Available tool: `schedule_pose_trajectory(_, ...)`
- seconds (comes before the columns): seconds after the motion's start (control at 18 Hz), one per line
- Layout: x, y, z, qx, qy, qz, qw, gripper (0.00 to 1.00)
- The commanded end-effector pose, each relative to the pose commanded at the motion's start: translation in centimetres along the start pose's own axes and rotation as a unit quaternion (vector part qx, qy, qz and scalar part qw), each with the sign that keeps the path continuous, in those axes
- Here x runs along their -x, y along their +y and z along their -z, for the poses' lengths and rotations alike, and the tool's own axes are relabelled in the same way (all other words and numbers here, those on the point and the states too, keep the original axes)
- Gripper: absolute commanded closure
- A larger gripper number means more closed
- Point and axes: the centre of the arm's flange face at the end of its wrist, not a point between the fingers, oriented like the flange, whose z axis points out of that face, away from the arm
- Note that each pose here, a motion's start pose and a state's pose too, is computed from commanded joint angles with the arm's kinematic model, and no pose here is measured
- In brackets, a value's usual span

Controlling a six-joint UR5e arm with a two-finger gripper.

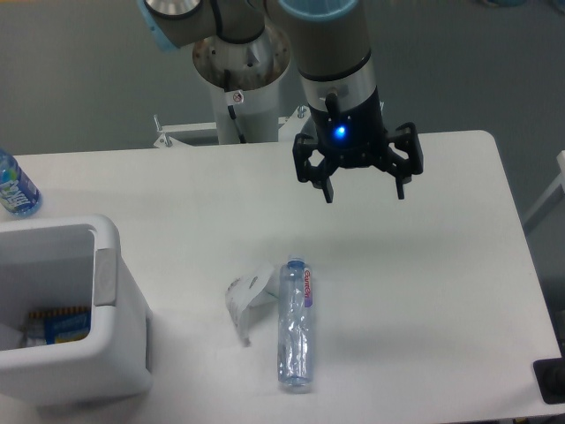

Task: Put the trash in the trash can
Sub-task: 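Move the open gripper down toward the crumpled white paper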

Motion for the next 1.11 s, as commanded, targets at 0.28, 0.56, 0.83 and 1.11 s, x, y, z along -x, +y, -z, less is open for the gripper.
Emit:
schedule_pose_trajectory(0.28, -0.7, 0.1, -0.5, 0.004, 0.005, -0.002, 1.0, 0.0)
schedule_pose_trajectory(0.56, -1.6, 0.2, -2.3, 0.017, 0.015, 0.029, 0.9993, 0.0)
schedule_pose_trajectory(0.83, -3.4, 0.6, -5.6, 0.012, 0.046, 0.052, 0.9975, 0.0)
schedule_pose_trajectory(1.11, -5.9, 2.3, -9.7, 0.014, 0.045, 0.046, 0.9978, 0.0)
